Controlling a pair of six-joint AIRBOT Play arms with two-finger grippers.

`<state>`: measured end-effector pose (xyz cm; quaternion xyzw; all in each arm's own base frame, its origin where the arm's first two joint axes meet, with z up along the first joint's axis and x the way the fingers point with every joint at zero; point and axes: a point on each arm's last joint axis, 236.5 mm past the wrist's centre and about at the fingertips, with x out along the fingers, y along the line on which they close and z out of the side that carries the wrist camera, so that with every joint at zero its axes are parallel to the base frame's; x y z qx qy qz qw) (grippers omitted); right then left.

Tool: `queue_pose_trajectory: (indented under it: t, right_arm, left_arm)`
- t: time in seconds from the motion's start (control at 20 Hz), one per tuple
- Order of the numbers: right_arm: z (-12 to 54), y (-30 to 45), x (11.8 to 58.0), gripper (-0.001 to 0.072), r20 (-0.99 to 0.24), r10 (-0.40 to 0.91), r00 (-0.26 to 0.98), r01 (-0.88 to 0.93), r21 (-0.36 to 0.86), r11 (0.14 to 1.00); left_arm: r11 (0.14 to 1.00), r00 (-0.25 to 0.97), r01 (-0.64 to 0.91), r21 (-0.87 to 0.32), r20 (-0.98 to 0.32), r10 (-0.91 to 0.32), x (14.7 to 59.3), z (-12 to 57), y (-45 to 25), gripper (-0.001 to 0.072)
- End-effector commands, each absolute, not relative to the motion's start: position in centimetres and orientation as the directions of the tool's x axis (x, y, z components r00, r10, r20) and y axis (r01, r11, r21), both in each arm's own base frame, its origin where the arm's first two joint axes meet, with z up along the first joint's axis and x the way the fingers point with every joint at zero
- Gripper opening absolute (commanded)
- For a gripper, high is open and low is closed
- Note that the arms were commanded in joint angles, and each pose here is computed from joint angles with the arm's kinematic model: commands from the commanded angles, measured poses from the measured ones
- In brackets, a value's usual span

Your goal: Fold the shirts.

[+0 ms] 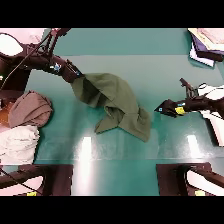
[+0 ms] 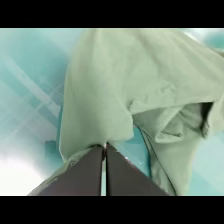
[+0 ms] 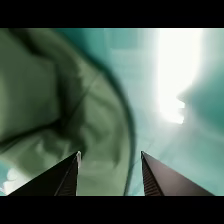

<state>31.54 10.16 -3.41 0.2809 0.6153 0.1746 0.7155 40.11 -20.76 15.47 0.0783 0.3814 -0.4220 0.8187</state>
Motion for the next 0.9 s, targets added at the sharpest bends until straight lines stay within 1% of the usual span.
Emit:
queue_pose_trajectory:
  t: [0.0,0.15,0.3,0.45,0.5,0.6,0.65,0.75,0.8,0.85]
  right_arm:
    - [-6.1,11.0,33.1,0.0429,-0.777,0.618,0.122,0.078,0.628,0.774]
    - [-7.0,13.5,34.7,0.0429,-0.782,0.620,0.064,0.006,0.622,0.783]
    - [-8.3,15.6,35.7,0.0429,-0.804,0.594,0.006,-0.074,0.592,0.803]
    - [-9.1,17.5,35.5,0.0429,-0.802,0.594,-0.062,-0.115,0.596,0.794]
    - [-9.2,18.1,35.4,0.0417,-0.801,0.594,-0.076,-0.126,0.599,0.791]
    - [-9.0,18.9,35.6,0.0080,-0.802,0.592,-0.079,-0.174,0.596,0.784]
    - [-8.5,19.0,35.9,0.0018,-0.800,0.595,-0.074,-0.196,0.596,0.778]
    - [-6.5,18.7,37.1,0.0017,-0.795,0.605,-0.038,-0.220,0.597,0.771]
    - [-4.6,18.0,38.3,0.0017,-0.792,0.610,0.012,-0.236,0.591,0.771]
    - [-2.3,17.3,39.4,0.0017,-0.786,0.614,0.072,-0.253,0.581,0.773]
  left_arm:
    - [0.644,0.328,0.729,-0.232,-0.708,-0.625,39.4,15.2,-20.6,0.0021]
    - [0.651,0.325,0.719,-0.244,-0.709,-0.625,39.3,15.2,-20.6,0.0021]
    - [0.651,0.312,0.714,-0.258,-0.715,-0.626,39.0,15.1,-20.6,0.0021]
    - [0.649,0.298,0.713,-0.267,-0.722,-0.625,38.7,14.9,-20.6,0.0021]
    - [0.648,0.296,0.713,-0.268,-0.723,-0.624,38.6,14.9,-20.5,0.0021]
    - [0.648,0.295,0.713,-0.267,-0.725,-0.623,38.6,14.8,-20.5,0.0020]
    - [0.651,0.296,0.710,-0.269,-0.725,-0.622,38.6,14.9,-20.5,0.0021]
    - [0.678,0.326,0.698,-0.230,-0.741,-0.588,38.9,15.3,-19.6,0.0020]
    - [0.708,0.366,0.680,-0.188,-0.751,-0.550,39.4,16.1,-18.6,0.0020]
    - [0.743,0.425,0.660,-0.117,-0.756,-0.497,40.0,17.5,-17.2,0.0020]
